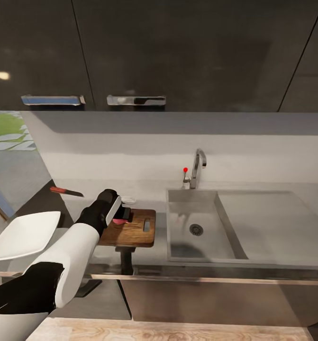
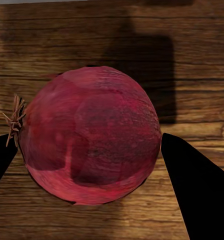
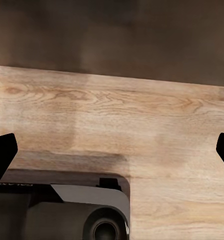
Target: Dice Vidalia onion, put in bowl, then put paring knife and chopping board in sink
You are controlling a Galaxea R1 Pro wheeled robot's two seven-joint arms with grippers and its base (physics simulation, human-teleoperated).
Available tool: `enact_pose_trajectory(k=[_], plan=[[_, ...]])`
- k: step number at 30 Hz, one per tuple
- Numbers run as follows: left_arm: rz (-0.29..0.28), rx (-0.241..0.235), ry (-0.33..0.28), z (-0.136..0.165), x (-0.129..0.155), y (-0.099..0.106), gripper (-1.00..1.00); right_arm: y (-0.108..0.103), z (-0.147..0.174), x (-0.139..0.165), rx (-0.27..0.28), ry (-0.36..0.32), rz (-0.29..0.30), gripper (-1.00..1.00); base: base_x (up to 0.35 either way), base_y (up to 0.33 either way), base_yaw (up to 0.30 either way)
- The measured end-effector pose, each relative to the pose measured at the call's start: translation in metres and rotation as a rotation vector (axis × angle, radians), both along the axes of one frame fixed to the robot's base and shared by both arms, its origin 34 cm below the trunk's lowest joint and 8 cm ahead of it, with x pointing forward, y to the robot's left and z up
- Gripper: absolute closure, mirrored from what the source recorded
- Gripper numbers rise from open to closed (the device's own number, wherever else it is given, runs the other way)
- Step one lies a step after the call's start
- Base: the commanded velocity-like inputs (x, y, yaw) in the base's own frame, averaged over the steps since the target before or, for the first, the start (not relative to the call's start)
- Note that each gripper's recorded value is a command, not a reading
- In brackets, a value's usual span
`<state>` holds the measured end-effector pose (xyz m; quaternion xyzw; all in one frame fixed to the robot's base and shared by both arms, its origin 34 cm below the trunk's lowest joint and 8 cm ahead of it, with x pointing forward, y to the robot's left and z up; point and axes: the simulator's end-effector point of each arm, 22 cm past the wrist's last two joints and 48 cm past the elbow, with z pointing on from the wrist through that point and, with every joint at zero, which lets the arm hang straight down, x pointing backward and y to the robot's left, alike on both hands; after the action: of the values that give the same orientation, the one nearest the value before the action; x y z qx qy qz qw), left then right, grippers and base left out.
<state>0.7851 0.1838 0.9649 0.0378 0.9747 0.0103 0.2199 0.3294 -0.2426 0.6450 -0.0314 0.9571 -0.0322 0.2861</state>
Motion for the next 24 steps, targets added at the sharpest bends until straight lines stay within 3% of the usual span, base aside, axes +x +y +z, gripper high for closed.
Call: enact_pose_trajectory(k=[24], plan=[[0.001, 0.006, 0.015, -0.0066, -0.0031, 0.0027, 1.0, 0.0, -0.0006, -0.0011, 0.0, 0.003, 0.0, -1.0, 0.0, 0.0, 0.0]])
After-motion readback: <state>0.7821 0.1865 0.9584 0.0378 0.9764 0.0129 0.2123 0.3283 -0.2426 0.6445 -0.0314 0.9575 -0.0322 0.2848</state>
